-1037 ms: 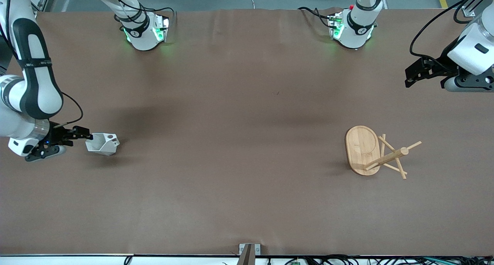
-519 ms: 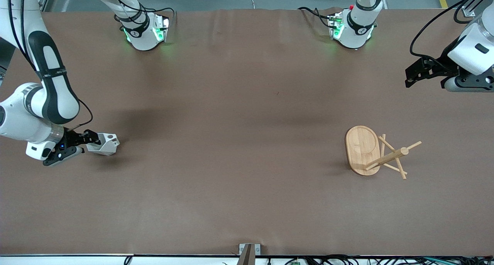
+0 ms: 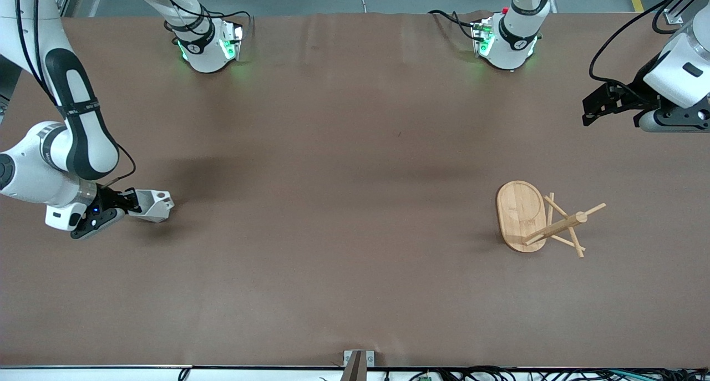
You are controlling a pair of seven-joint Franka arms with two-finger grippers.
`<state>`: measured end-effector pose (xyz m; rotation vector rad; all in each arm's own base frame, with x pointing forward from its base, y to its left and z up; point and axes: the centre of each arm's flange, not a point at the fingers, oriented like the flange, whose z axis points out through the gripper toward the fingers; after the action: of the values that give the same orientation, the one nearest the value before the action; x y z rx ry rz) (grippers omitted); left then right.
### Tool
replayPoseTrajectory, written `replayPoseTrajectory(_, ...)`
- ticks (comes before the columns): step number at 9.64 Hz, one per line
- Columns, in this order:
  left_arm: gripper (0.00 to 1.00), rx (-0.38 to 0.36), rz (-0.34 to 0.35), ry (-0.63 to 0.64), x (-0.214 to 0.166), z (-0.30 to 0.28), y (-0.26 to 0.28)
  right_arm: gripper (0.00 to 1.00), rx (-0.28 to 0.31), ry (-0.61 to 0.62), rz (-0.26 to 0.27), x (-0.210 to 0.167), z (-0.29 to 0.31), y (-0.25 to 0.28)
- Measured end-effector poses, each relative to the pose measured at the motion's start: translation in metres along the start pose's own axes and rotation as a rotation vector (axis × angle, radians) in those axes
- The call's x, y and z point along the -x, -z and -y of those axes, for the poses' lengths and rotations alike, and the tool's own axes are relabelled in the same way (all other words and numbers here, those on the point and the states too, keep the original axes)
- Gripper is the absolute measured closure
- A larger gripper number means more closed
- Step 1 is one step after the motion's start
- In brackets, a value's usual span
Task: Hang cup on rack
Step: 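Close the right gripper on the white cup's rim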
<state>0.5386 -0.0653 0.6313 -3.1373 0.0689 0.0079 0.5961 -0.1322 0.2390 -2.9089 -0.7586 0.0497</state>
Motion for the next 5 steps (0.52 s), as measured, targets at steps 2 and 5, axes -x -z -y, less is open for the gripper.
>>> replayPoseTrajectory(2,0.00,0.000,0.000,0.002,0.000,0.001,0.000,0.96,0.005,0.001,-0.009,-0.002,-0.001,0.013)
replayPoseTrajectory(5,0.00,0.007,0.015,-0.010,-0.004,-0.002,-0.008,0.96,-0.008,-0.055,-0.022,-0.013,0.009,0.069)
